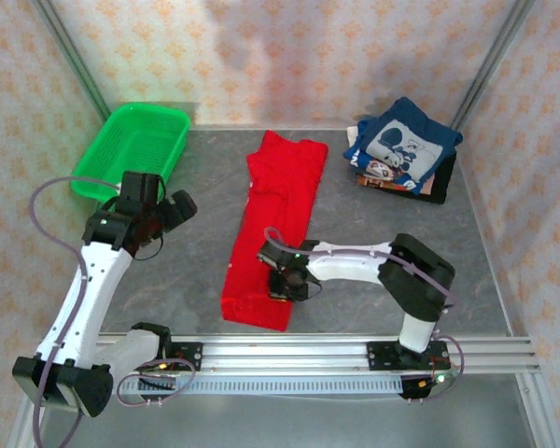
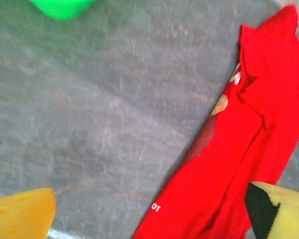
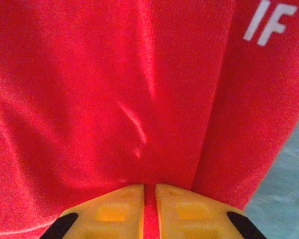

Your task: Fold and stack the t-shirts

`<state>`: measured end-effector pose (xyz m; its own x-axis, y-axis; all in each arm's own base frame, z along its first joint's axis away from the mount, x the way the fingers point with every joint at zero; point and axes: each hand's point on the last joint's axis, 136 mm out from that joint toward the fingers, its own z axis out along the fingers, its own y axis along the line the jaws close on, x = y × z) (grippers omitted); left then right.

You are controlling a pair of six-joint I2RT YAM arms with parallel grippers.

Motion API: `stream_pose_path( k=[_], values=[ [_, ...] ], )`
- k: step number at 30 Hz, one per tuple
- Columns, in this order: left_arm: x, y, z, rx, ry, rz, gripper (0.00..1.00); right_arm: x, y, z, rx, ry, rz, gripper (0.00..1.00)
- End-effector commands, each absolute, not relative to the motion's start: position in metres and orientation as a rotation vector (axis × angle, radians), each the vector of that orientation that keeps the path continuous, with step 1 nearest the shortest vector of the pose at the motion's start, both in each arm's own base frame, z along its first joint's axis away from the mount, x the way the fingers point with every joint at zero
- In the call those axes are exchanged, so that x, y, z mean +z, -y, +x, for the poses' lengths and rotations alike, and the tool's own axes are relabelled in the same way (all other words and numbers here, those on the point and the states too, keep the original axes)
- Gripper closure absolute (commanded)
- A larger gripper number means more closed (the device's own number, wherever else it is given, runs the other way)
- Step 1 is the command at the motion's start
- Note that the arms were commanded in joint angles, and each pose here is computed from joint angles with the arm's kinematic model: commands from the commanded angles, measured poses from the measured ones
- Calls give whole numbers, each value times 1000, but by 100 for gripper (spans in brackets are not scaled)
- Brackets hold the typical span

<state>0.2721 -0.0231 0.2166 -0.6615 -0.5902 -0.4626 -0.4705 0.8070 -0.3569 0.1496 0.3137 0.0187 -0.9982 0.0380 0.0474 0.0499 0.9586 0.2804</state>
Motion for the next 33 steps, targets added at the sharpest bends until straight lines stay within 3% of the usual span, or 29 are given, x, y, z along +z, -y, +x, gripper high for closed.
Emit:
stream_pose_path(
  k=[1,3,10,14,17,23,33],
  values=[
    [195,53,265,-374,-2512,-749,1,0,-255,130,-116,3077,-44,85],
    [187,69,258,-390,-2558,-703,0,4,-252,129,-138,3089,-45,81],
    [143,118,204,-516,-2793,-613,0,37,-260,132,-311,3126,-40,53],
    [124,139,170,-676,-2889,-613,0,70,-262,134,-495,3156,-67,43],
    [107,161,150,-797,-2960,-588,3,80,-247,128,-558,3133,-143,42],
    [77,183,123,-794,-3117,-514,23,61,-251,100,-845,2923,-234,42],
    [40,196,99,-832,-3238,-513,43,40,-247,87,-809,2873,-211,42]
  ],
)
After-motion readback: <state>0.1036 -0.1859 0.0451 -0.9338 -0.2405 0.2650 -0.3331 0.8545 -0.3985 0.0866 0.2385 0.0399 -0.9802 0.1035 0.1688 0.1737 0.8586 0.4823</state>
